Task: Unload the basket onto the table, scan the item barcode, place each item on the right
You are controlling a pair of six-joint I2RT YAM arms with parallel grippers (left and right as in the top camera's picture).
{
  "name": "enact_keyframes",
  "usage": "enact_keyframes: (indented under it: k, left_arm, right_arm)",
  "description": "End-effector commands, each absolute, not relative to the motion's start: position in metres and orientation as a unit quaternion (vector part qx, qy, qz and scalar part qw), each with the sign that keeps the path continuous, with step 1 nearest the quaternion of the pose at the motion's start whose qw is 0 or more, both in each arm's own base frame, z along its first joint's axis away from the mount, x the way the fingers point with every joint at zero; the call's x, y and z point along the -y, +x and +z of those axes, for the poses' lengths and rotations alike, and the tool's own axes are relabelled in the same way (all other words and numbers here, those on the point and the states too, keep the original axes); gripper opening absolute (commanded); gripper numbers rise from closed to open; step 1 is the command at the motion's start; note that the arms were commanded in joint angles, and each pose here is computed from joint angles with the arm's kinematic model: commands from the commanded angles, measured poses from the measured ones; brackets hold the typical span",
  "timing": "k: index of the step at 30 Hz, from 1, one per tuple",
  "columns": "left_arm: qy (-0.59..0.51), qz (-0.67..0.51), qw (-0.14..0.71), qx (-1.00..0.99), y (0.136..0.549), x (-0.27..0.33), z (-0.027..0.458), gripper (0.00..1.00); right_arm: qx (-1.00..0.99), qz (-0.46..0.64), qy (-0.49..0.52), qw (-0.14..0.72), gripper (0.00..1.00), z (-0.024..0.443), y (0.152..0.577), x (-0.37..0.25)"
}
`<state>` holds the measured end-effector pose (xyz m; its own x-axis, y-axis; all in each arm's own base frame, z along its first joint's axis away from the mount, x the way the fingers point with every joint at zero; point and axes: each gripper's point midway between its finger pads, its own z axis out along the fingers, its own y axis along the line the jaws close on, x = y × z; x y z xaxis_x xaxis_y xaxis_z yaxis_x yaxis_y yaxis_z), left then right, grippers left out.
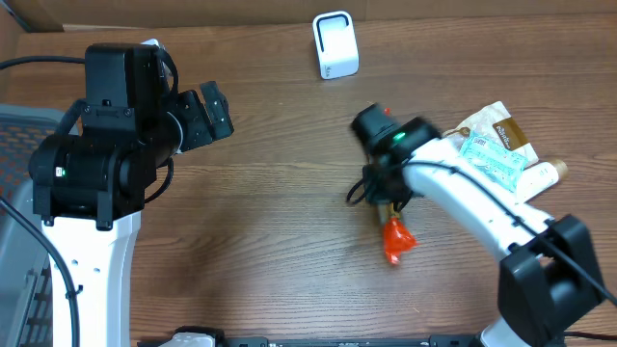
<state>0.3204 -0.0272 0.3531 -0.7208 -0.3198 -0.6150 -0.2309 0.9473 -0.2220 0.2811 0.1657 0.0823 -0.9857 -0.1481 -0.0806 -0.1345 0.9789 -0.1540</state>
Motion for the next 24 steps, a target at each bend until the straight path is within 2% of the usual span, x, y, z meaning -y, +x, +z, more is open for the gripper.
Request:
enact_keyframes:
  k: [1,4,6,9,10,13,18,21,24]
  left_arm:
    - [-0.154,-0.065,0.35,-0.922,0.321,0.025,0.358,1.0]
    - [-0.154,-0.065,0.35,-0.922,0.321,0.025,0.358,1.0]
    - [-0.154,-0.065,0.35,-0.922,0.321,0.025,0.358,1.0]
    - [-0.154,-0.065,0.35,-0.922,0.321,0.025,0.358,1.0]
    - [-0.154,-0.065,0.35,-0.922,0.321,0.025,0.358,0.99]
    - [-0.154,-0.065,0.35,-0.922,0.321,0.025,0.358,1.0]
    - [-0.154,-0.065,0.35,-0.922,0.321,0.025,0.358,1.0]
    - [-0.154,-0.065,0.35,-0.922,0.321,0.025,0.358,0.99]
    - [-0.154,-0.065,0.35,-0.922,0.321,0.025,0.358,1.0]
  right_arm:
    - [-0.968,-0.183,-0.122,0.121,0.04,0.093,0.295,-0.167]
    - [-0.958,-0.194,-0.187,0.101,0.04,0.063,0.28,-0.198]
    - [-0.948,-0.175,-0.261,0.059,0.23,0.039,0.258,-0.222]
    - [-0.944,-0.14,-0.298,0.033,0.54,0.029,0.234,-0.245]
    - [-0.945,-0.129,-0.3,0.032,0.57,0.03,0.23,-0.252]
    - [-0.95,-0.096,-0.296,0.037,0.62,0.04,0.23,-0.268]
    - [-0.964,-0.075,-0.245,0.07,0.66,0.077,0.265,-0.268]
    - [-0.966,-0.068,-0.239,0.066,0.81,0.082,0.278,-0.257]
    - [-0.968,-0.052,-0.244,0.036,0.84,0.075,0.277,-0.247]
